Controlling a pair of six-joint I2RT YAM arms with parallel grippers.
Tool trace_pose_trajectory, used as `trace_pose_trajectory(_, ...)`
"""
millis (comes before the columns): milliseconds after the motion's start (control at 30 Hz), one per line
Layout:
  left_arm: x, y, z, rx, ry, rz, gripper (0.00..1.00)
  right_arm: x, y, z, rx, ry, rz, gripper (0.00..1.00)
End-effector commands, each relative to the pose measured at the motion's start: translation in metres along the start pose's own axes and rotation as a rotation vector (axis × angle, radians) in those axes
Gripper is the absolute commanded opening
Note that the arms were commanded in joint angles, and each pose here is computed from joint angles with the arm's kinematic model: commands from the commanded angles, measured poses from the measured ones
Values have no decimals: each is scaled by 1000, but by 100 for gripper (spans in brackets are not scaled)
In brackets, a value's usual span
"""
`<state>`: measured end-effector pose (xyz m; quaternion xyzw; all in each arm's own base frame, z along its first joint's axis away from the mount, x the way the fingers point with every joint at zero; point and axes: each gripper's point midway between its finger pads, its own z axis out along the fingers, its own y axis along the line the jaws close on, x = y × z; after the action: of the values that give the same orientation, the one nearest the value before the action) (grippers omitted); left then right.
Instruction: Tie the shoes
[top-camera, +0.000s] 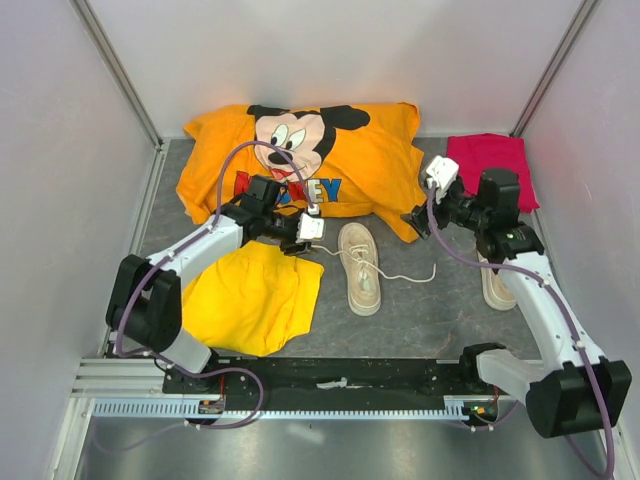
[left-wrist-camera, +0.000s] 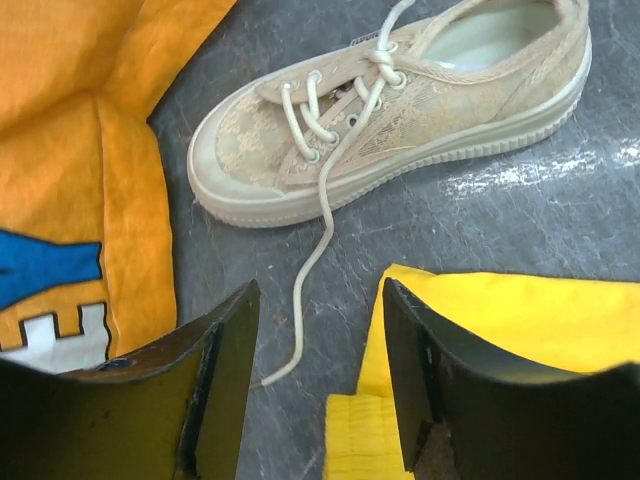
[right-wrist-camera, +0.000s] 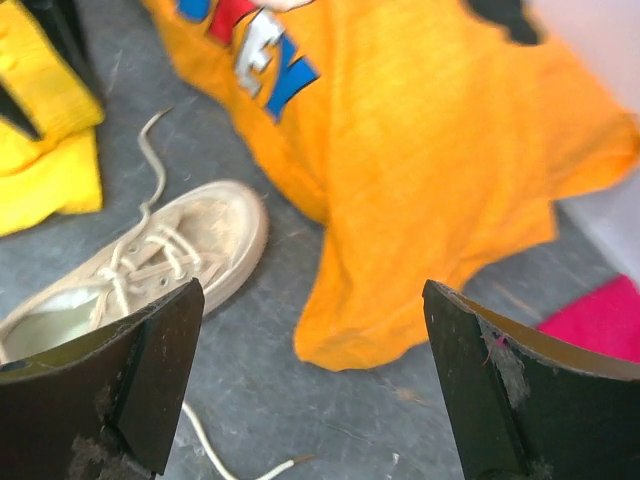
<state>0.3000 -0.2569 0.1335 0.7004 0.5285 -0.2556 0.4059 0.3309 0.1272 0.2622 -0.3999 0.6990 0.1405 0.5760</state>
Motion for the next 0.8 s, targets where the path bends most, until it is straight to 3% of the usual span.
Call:
trace_pose_trajectory(0,-24,12,18,47,-95,196,58,27,37,16,-272,51,-32,98)
trace_pose_trajectory(67,-17,7,30,110,-77,148,46,55,43,16,-290,161,13,98)
trace_pose_trajectory(167,-5,7,50,147,-24,77,38,84,41,12,-257,252,-8,98)
trace_pose_trajectory(633,12,4,86,127,22,1,38,146,66,-12,-272,453,51,98)
trace_pose_trajectory(767,16,3,88,104,34,-35,38,150,76,-16,-317,459,59,98)
